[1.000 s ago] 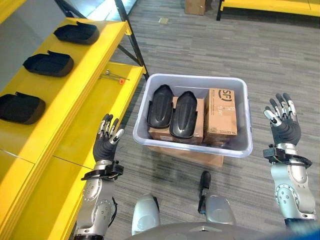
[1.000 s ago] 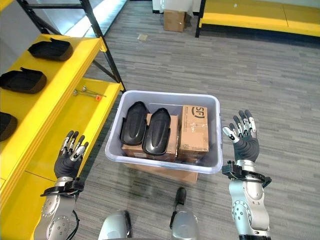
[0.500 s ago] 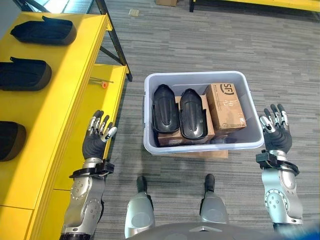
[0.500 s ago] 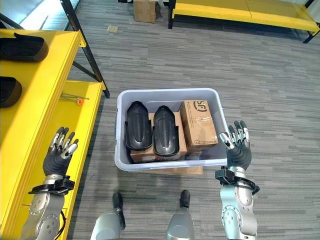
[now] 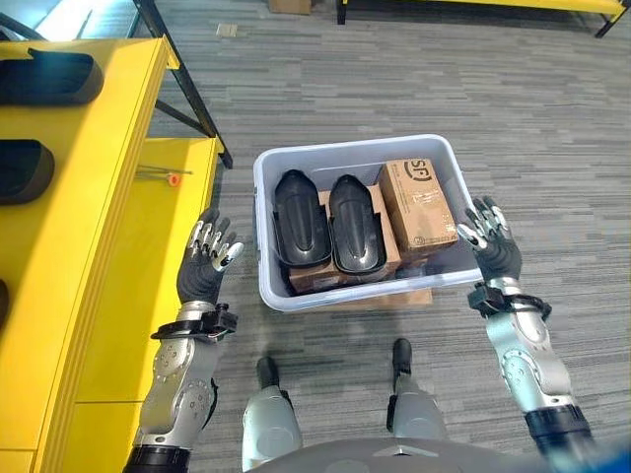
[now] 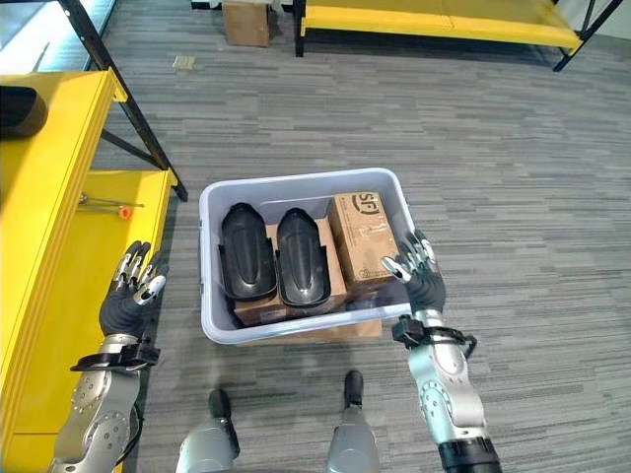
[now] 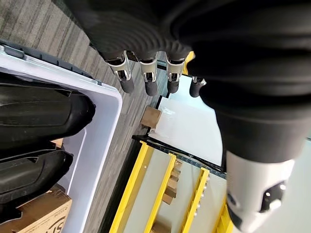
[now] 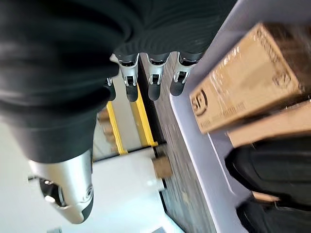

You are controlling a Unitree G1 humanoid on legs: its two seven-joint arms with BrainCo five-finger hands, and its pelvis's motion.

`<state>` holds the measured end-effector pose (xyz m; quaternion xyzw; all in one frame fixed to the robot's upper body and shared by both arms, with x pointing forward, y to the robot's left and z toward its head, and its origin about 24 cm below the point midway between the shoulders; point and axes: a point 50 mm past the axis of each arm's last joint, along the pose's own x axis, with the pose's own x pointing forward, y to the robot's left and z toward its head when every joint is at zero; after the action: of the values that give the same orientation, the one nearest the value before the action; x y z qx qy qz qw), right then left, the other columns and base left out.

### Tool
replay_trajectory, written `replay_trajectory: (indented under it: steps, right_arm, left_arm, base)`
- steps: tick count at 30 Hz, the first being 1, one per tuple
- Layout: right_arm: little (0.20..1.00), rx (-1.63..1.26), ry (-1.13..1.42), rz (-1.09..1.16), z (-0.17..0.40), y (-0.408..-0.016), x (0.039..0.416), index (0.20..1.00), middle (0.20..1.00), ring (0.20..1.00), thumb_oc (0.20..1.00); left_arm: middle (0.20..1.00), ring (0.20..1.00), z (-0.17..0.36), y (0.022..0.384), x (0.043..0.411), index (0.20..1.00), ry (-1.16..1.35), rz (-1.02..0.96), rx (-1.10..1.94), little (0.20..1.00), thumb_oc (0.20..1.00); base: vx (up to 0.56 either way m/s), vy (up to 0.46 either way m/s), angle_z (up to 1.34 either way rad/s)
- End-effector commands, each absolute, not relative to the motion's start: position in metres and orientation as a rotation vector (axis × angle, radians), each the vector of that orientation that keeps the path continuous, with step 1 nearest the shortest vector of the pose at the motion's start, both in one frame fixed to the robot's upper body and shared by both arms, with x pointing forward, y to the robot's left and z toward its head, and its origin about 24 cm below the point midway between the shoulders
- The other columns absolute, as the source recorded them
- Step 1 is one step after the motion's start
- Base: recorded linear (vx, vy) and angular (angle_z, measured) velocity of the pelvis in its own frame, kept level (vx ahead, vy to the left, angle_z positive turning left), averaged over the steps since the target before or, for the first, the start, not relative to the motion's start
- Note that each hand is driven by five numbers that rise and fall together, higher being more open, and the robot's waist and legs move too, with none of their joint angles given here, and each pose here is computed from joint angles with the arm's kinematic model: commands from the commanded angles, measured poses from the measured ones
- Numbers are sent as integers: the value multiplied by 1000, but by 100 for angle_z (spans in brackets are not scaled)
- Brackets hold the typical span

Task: Move parts from the plastic box to the shelf.

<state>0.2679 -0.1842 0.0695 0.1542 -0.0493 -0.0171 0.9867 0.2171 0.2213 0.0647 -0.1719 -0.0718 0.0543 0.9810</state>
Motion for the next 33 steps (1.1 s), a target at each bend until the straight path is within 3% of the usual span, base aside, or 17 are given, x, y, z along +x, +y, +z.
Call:
replay_trajectory:
  steps: [1, 13, 33]
  right_arm:
    - [1000, 231, -300, -50, 117, -192, 285, 1000, 1000, 1000, 1000]
    - [1000, 173, -401, -40, 165, -151, 332, 1000, 1000, 1000, 1000]
    - [1000, 20, -500, -180, 218, -159, 366, 1000, 1000, 1000, 1000]
  left_arm:
    - [1000, 1000, 86, 217, 225, 1000, -260, 80, -325, 1000, 1000]
    - [1000, 1000, 92, 191, 236, 1000, -270, 22, -399, 1000, 1000]
    - [1000, 1000, 108, 173, 247, 1000, -332, -6, -426, 1000, 1000]
  base:
    - [-40, -56, 9]
    - [-27, -35, -1]
    - [8, 3, -2]
